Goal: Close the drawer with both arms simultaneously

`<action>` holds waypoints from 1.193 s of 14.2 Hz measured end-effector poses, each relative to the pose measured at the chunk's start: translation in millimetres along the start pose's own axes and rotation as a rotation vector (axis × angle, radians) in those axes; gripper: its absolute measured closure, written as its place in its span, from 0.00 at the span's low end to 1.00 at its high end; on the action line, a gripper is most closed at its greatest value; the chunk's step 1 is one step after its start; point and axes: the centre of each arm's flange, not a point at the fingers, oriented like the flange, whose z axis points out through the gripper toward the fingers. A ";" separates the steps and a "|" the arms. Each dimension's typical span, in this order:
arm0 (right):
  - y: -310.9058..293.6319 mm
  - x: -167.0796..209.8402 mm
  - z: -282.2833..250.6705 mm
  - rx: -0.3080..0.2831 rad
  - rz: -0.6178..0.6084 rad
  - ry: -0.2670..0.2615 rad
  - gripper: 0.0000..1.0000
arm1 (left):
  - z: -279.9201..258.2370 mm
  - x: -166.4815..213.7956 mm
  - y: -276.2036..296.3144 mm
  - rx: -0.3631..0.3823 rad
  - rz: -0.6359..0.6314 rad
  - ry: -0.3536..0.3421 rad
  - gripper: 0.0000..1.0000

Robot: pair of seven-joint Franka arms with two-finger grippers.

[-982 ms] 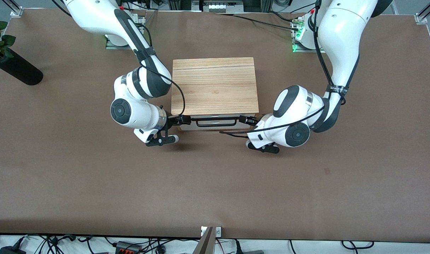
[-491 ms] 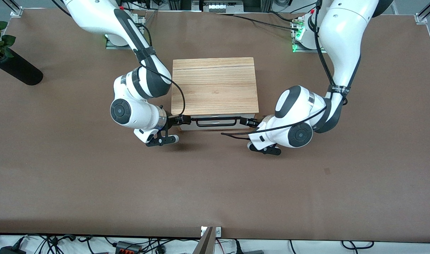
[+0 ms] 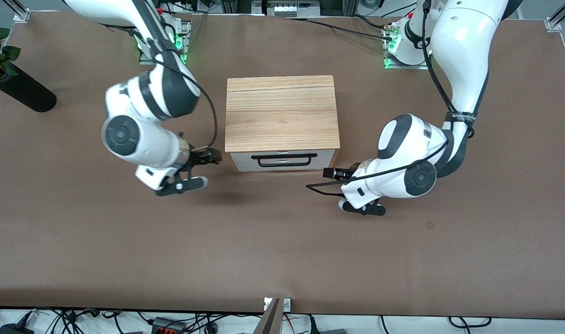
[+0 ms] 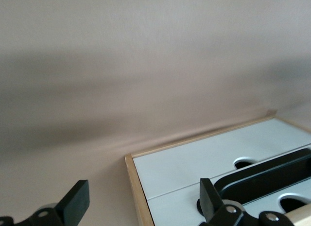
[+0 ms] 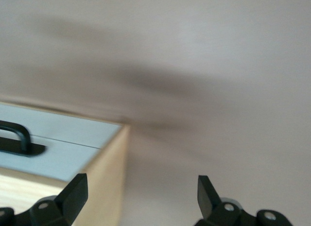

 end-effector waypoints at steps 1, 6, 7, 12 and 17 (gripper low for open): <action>18.9 -1.5 -24.1 -0.029 0.020 0.017 0.00 | -18.5 5.1 -8.1 -0.009 -0.011 0.032 0.00; 119.6 -29.2 -121.6 -0.083 0.173 0.019 0.00 | -97.8 -3.6 -55.5 -0.020 -0.068 0.051 0.00; 134.9 -36.0 -141.2 -0.089 0.203 0.026 0.00 | -106.5 -7.2 -55.6 -0.017 -0.067 0.053 0.00; 175.0 -82.0 -196.4 -0.079 0.241 0.019 0.00 | -192.3 -37.6 -75.1 0.129 -0.070 0.167 0.00; 200.1 -116.5 -172.0 -0.056 0.245 0.132 0.00 | -274.5 -85.0 -118.4 0.202 -0.158 0.258 0.00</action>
